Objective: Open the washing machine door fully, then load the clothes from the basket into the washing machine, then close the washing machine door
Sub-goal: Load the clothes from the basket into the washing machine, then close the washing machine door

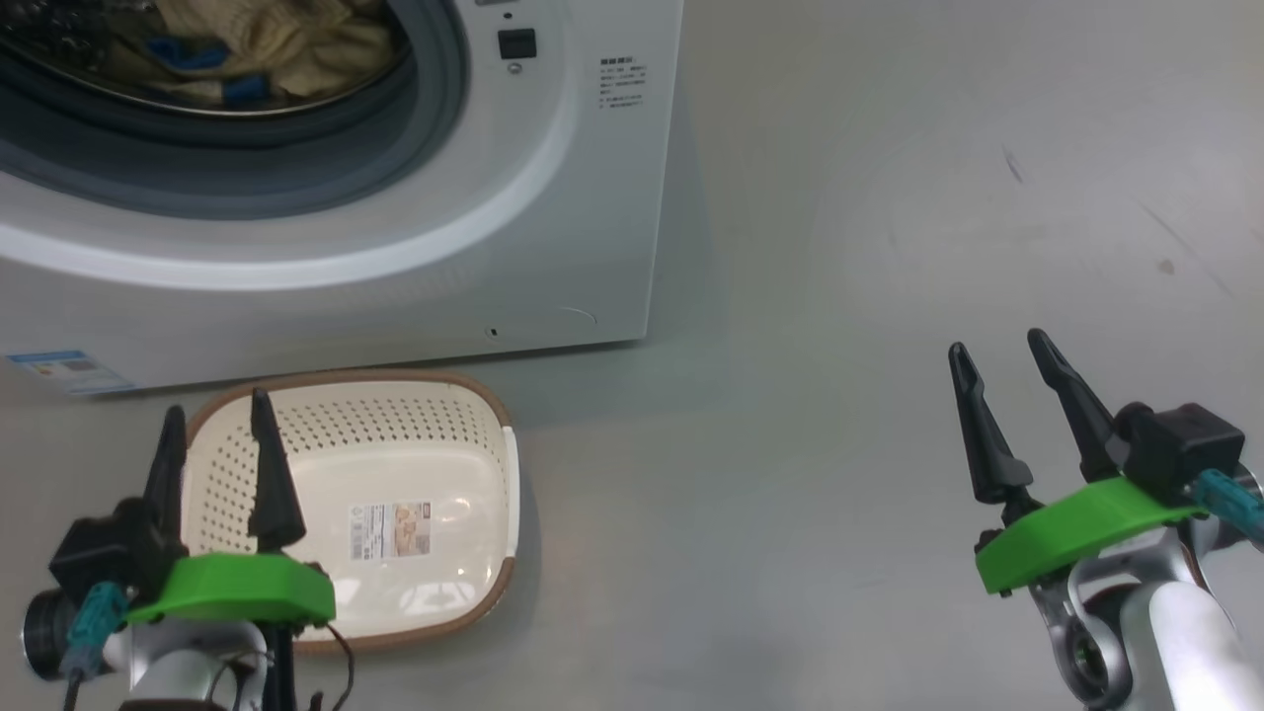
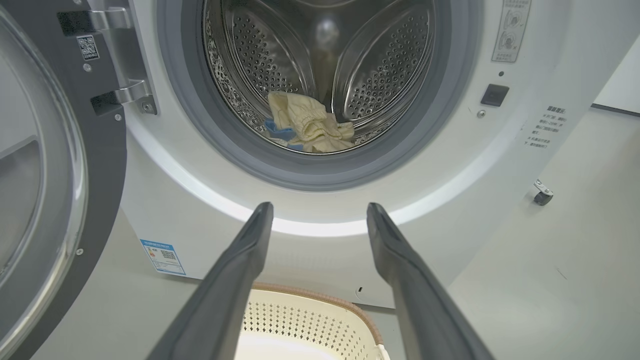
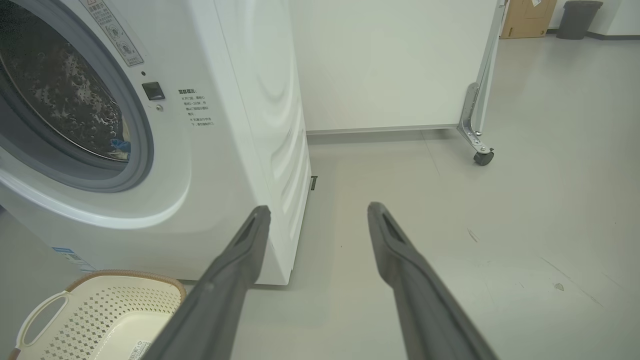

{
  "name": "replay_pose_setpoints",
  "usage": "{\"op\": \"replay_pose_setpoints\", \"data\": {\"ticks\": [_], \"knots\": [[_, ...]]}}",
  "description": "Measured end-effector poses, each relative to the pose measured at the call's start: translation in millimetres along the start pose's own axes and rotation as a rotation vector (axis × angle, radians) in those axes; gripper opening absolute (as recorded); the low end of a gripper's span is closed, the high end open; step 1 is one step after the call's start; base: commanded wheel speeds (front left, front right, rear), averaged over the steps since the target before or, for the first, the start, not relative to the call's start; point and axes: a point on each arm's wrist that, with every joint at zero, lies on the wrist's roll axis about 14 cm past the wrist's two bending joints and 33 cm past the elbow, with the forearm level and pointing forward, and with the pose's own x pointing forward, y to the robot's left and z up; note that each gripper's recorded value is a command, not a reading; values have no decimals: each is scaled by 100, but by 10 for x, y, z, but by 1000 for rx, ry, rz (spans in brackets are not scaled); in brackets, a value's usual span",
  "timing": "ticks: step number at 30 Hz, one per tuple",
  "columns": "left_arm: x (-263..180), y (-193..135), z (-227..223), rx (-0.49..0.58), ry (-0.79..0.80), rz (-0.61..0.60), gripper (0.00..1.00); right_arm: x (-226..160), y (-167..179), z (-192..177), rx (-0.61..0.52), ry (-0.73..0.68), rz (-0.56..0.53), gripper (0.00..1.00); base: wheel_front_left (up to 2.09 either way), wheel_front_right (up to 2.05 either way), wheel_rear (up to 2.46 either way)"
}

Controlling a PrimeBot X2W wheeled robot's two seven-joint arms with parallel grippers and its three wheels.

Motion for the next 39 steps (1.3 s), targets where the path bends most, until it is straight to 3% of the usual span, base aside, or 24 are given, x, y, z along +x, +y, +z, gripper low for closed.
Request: {"op": "replay_pose_setpoints", "data": {"ticks": [17,39], "knots": [[-750,72,172,59,-24,39,100,-471,121,200,8,-26,28,100,0,0,0],[-836,-52,291,80,-53,4,100,-575,130,295,8,-48,29,100,0,0,0]]}}
